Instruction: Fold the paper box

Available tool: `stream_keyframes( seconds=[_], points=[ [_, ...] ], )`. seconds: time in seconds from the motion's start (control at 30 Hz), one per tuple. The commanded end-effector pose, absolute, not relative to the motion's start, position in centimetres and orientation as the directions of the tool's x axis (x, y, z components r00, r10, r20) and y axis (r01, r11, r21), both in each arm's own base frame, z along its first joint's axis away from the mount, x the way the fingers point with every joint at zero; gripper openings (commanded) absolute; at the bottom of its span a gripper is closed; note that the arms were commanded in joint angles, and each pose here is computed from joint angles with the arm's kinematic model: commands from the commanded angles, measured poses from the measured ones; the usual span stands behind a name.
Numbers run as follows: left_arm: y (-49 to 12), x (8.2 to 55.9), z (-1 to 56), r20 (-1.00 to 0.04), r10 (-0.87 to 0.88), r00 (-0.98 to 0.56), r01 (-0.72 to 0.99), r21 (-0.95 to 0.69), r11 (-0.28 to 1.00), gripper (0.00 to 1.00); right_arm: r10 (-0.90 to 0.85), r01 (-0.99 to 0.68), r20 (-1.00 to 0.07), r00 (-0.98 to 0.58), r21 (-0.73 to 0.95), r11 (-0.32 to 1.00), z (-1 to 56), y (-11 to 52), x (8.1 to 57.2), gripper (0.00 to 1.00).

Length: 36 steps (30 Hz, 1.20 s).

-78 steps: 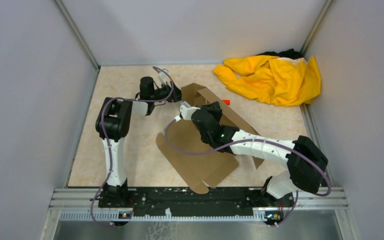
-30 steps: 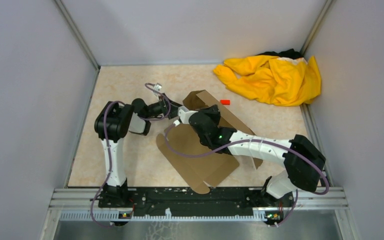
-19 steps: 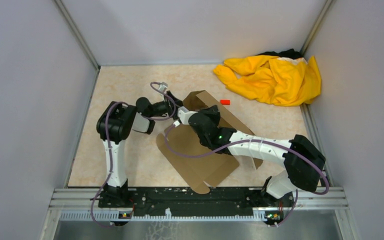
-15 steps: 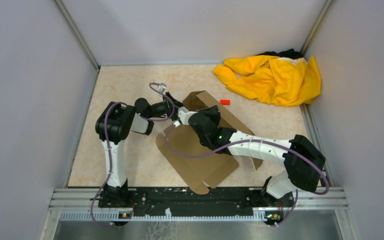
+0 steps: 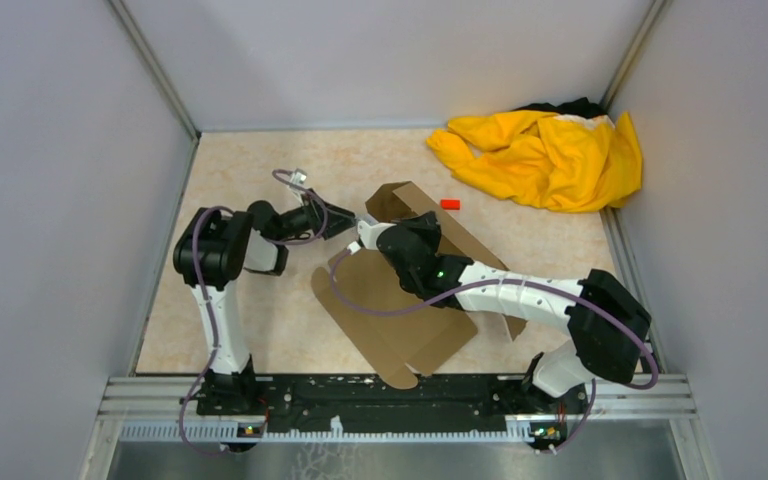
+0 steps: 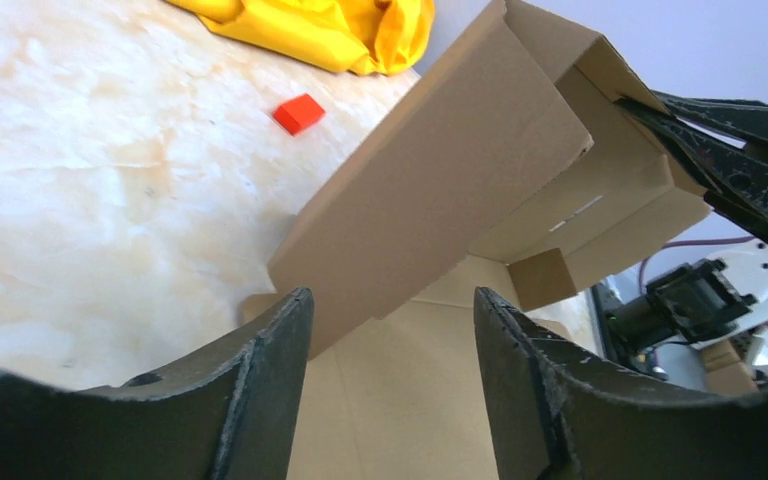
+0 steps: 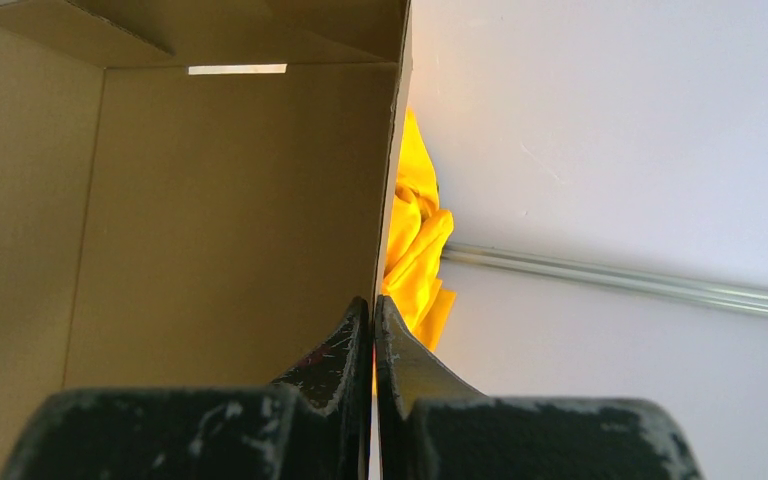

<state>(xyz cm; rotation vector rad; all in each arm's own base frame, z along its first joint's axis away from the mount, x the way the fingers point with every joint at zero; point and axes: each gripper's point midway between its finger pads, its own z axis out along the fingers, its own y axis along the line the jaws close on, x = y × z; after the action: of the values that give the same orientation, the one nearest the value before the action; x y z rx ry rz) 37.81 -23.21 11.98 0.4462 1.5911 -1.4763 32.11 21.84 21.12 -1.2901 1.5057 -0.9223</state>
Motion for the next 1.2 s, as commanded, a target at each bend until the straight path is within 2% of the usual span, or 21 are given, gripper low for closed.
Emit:
stream_keyframes(
  seconds=[0.0, 0.33, 0.73, 1.17],
  points=[
    [-22.7, 39.2, 14.3, -0.851, -0.325, -0.413, 0.827, -0.500, 0.258, 0.63, -0.979, -0.298, -0.205, -0.010, -0.934, 0.198, 22.1, 22.7, 32.0, 0.00],
    [-25.2, 41.7, 14.1, -0.907, -0.265, -0.326, 0.865, -0.399, 0.303, 0.67, -0.976, -0.303, -0.219, -0.003, -0.930, 0.209, 22.1, 23.3, 32.2, 0.00],
    [-28.8, 40.4, 12.9, -0.924, -0.224, -0.309, 0.905, -0.358, 0.230, 0.68, -0.966, -0.320, -0.257, 0.008, -0.916, 0.241, 22.4, 24.1, 32.3, 0.00],
    [-29.9, 38.9, 12.7, -0.925, -0.217, -0.311, 0.912, -0.355, 0.206, 0.70, -0.974, -0.347, -0.225, -0.003, -0.914, 0.212, 20.7, 24.0, 32.2, 0.00]
  ],
)
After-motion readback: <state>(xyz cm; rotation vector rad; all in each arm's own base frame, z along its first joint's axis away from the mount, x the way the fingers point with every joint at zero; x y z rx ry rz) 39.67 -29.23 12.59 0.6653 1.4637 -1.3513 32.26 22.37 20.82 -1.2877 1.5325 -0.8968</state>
